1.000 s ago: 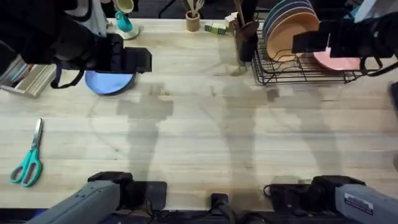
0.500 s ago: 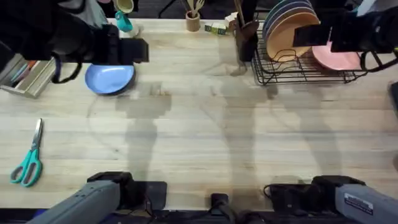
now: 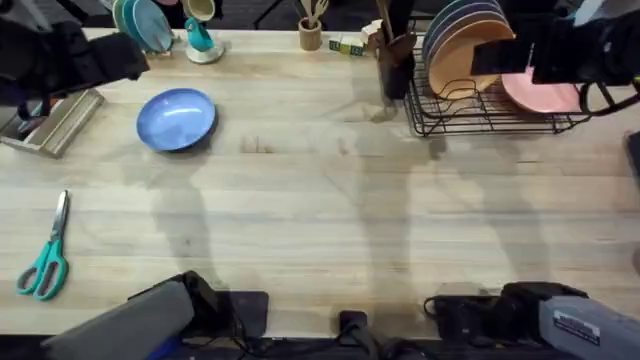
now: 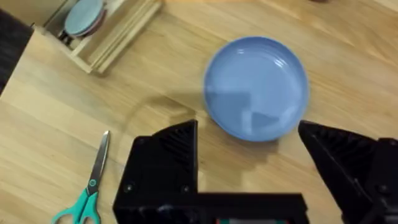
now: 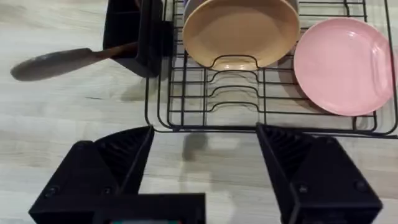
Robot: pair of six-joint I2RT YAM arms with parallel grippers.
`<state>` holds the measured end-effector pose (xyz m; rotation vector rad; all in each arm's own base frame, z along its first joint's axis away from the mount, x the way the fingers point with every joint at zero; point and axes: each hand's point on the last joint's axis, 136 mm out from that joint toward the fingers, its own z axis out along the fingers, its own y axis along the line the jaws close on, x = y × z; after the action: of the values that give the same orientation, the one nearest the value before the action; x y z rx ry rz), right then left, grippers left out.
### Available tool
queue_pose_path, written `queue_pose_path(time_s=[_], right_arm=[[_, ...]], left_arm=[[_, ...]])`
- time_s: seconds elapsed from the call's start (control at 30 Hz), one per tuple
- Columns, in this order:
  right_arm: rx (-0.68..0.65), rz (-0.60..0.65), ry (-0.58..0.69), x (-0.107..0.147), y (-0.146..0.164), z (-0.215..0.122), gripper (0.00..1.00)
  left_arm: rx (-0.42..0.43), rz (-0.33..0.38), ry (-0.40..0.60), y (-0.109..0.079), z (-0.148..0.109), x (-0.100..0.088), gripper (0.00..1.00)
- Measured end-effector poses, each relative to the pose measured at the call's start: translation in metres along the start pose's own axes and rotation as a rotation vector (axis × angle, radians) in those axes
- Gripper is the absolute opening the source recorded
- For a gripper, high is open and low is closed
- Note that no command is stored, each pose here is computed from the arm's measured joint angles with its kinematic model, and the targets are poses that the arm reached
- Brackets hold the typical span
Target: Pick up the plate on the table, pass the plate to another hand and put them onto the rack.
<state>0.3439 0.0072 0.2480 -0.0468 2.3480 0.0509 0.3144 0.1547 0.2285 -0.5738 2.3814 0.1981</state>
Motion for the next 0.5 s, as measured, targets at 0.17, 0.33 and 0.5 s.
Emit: queue_pose_path(time_s=[0.17,0.33,0.5], right_arm=[[0.000,0.000,0.001,0.000,0.000,0.000,0.995],[0.000,0.000,0.000,0.000,0.000,0.000,0.995],[0.000,0.000,0.000,0.000,0.000,0.000,0.995]], left_arm=[[-0.027,-0.049,0.032,0.021,0.027,-0.001,0.993],[-0.033,-0.065,0.089,0.028,0.060,0.006,0.993],[-0.025,-0.084,0.161,0.033,0.091,0.020,0.993]])
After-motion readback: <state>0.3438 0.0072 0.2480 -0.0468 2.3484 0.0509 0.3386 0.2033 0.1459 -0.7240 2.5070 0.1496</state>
